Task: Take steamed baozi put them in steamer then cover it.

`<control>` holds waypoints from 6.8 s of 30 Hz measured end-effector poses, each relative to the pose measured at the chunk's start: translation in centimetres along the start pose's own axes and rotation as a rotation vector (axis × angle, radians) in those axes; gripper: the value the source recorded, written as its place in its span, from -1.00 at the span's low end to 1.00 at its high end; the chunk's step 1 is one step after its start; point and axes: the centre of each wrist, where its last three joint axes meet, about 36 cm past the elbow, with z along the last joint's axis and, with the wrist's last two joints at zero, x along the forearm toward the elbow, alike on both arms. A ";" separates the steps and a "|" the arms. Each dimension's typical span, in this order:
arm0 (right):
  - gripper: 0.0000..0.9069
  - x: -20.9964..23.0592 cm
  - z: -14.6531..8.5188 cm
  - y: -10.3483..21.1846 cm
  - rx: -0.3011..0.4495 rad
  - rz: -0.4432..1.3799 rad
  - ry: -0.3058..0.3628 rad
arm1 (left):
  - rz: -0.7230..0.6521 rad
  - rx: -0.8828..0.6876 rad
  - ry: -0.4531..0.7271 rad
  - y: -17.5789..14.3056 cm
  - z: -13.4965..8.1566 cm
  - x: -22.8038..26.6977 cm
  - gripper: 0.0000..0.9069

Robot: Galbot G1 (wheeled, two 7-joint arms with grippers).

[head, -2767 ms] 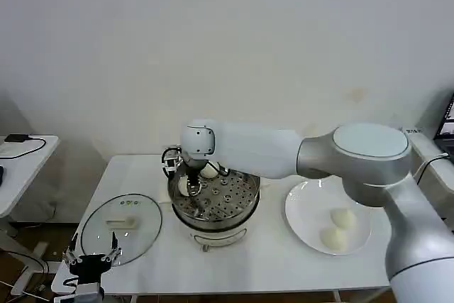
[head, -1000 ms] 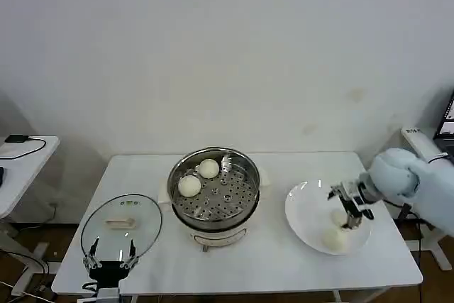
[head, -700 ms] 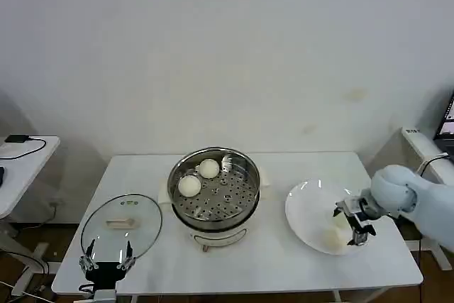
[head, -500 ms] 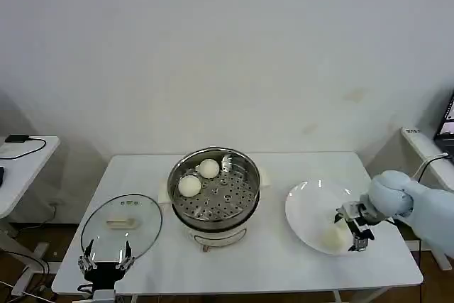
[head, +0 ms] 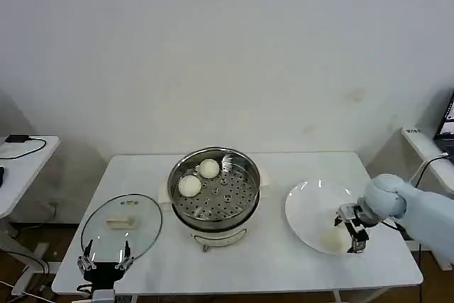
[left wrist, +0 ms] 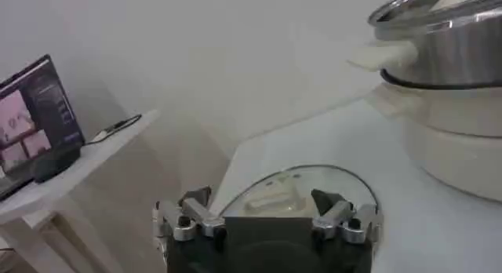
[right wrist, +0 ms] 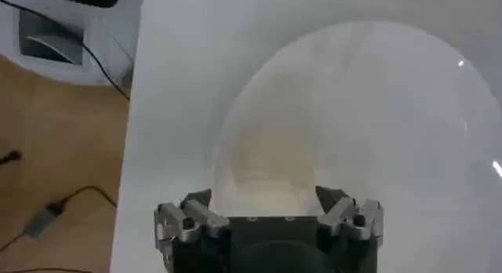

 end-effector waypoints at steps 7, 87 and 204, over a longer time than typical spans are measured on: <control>0.44 -0.5 -0.3 -0.5 -0.010 0.004 -0.010 | 0.000 0.003 0.000 -0.1 0.0 0.0 1.00; 0.36 11.4 -35.8 -12.8 0.727 0.119 -0.130 | -0.052 0.021 -0.004 3.0 -0.8 0.9 1.00; 0.20 0.1 4.9 -5.2 -0.158 0.120 0.037 | -0.019 0.006 -0.020 2.8 -1.6 0.9 1.00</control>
